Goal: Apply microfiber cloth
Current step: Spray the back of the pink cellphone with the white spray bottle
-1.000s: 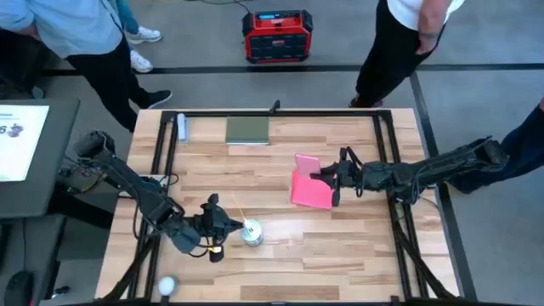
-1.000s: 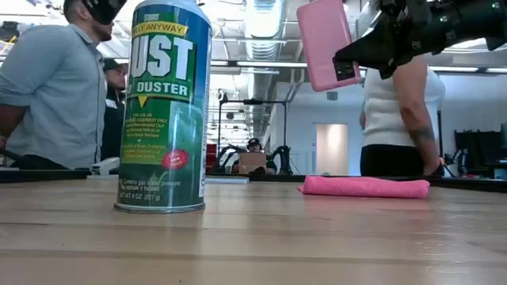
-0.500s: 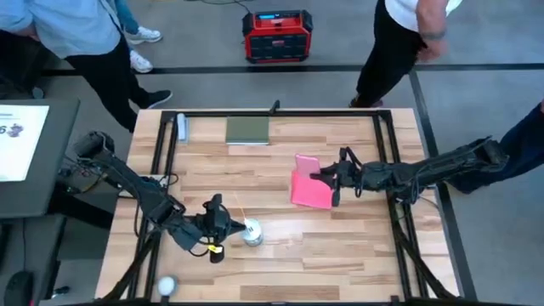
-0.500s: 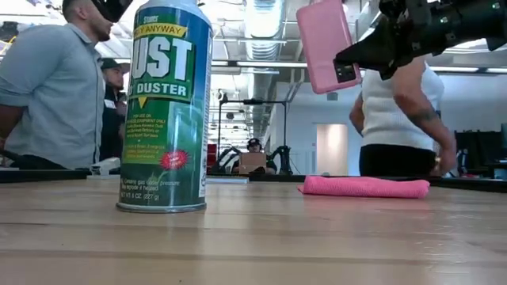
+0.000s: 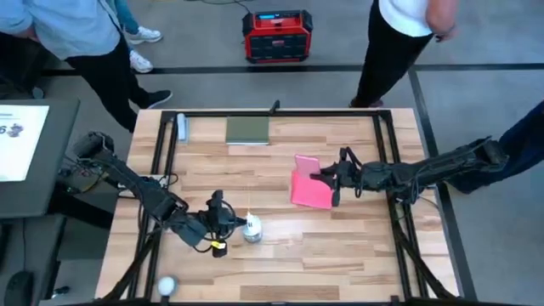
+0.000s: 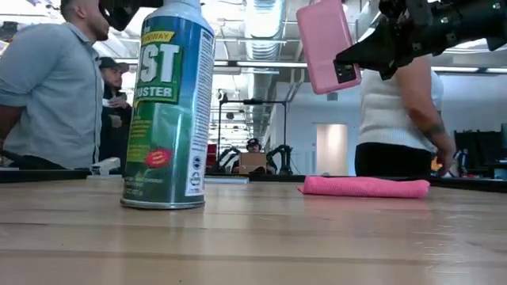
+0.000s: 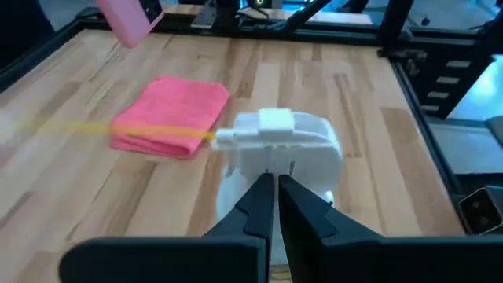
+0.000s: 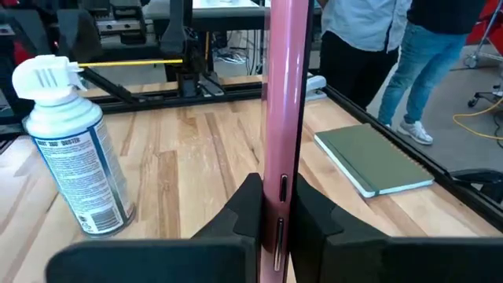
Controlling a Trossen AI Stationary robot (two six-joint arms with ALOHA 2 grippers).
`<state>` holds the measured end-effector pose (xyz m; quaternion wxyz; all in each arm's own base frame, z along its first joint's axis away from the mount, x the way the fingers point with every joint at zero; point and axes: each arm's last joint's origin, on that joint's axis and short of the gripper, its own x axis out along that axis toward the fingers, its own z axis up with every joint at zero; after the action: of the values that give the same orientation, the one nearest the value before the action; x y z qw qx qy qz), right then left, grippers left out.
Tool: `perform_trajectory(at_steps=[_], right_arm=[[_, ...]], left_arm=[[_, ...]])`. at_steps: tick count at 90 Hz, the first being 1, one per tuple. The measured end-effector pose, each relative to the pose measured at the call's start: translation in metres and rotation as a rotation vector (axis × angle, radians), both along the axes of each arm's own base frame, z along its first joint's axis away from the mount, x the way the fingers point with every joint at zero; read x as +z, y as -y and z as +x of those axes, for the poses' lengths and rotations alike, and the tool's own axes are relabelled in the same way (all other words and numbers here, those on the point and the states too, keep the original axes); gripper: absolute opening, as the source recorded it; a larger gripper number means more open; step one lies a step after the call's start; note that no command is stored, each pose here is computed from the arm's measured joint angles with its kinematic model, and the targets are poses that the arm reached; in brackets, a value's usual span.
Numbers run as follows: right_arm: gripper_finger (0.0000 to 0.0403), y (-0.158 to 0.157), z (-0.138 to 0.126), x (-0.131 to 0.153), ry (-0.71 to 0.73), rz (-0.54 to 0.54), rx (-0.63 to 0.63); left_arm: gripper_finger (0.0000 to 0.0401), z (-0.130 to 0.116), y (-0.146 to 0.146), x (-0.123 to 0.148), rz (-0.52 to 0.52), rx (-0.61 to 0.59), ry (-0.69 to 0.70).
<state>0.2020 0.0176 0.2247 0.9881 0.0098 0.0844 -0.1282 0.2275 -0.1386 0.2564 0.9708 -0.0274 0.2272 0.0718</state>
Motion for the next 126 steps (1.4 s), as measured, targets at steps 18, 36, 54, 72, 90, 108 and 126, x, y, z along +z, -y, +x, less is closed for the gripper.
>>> perform_trajectory(at_steps=[18, 36, 54, 72, 90, 108, 126], right_arm=[[0.0017, 0.000, 0.000, 0.000, 0.001, 0.001, 0.000], [0.0017, 0.006, 0.003, -0.001, 0.006, 0.006, -0.032], [0.0017, 0.015, 0.011, -0.006, 0.002, -0.007, -0.043], [0.0017, 0.026, 0.026, -0.015, 0.030, -0.017, -0.018], [0.0017, 0.046, 0.045, -0.030, 0.117, -0.009, 0.020], [0.0017, 0.063, 0.066, -0.049, 0.169, 0.017, 0.067], [0.0017, 0.072, 0.096, -0.052, 0.187, 0.003, 0.101]], left_arm=[[0.0000, 0.002, -0.004, 0.000, 0.020, 0.000, -0.006], [0.0000, -0.002, -0.005, 0.005, 0.081, -0.045, -0.004], [0.0000, -0.011, -0.011, 0.019, 0.121, -0.076, 0.036], [0.0000, -0.022, -0.018, 0.033, 0.146, -0.094, 0.064], [0.0000, -0.030, -0.024, 0.039, 0.149, -0.095, 0.065], [0.0000, -0.030, -0.027, 0.037, 0.158, -0.099, 0.041], [0.0000, -0.028, -0.031, 0.040, 0.189, -0.109, 0.029]])
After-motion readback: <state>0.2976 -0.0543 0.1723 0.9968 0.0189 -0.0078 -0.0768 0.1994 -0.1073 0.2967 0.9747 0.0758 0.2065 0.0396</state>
